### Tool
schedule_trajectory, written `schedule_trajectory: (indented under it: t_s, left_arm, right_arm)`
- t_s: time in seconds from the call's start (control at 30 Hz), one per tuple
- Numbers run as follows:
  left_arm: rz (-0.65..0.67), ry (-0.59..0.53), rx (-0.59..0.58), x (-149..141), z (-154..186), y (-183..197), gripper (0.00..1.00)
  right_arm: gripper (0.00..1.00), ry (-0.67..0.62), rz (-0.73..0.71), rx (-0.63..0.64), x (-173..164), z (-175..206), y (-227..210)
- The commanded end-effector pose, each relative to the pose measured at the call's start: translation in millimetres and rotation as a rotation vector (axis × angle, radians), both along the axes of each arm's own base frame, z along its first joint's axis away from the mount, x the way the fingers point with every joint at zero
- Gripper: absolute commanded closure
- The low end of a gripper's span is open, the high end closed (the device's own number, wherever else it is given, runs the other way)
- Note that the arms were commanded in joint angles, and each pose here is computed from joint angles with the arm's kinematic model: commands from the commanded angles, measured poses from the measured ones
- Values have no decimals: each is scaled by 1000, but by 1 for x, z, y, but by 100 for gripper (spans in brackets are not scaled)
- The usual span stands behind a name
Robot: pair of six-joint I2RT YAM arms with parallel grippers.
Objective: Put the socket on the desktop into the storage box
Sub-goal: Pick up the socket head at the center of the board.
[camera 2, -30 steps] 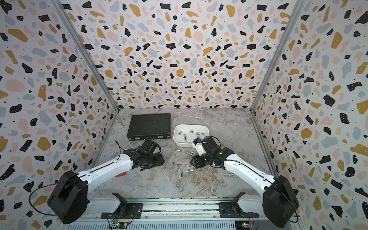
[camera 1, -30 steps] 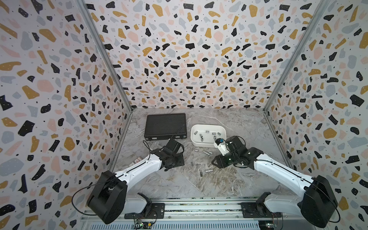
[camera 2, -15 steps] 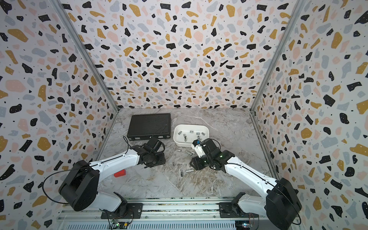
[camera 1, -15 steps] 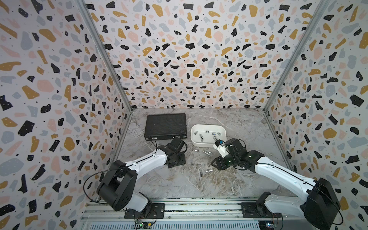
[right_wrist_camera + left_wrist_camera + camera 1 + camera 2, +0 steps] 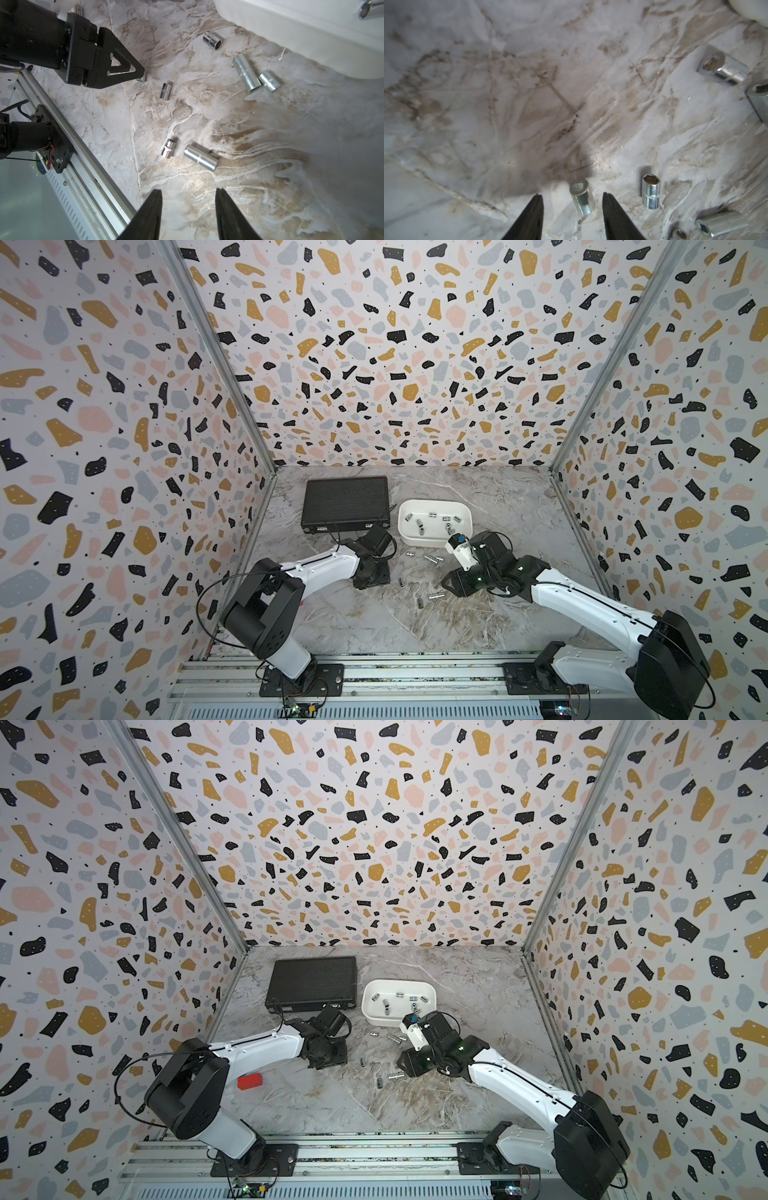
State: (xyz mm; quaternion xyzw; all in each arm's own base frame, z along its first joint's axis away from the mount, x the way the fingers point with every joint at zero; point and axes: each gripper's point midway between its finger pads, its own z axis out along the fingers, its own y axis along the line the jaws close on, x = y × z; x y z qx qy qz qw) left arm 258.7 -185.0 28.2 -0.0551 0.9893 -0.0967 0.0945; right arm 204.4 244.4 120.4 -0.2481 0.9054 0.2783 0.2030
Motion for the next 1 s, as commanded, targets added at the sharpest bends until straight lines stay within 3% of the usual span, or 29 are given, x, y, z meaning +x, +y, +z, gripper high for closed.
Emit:
schedule_trajectory:
  t_s: [0.0, 0.5, 0.8, 0.97]
  left_arm:
    - [3, -17, 13, 7, 5, -5, 51]
    - [-24, 36, 130, -1, -9, 0, 63]
    - [-29, 29, 128, -2, -13, -3, 97]
    - [-35, 8, 109, 1, -7, -6, 100]
  right_arm:
    - [53, -21, -12, 8, 2, 4, 0]
    - [53, -22, -12, 1, 5, 1, 2]
    - [53, -20, -11, -2, 5, 0, 2]
    - [54, -12, -13, -2, 5, -1, 2]
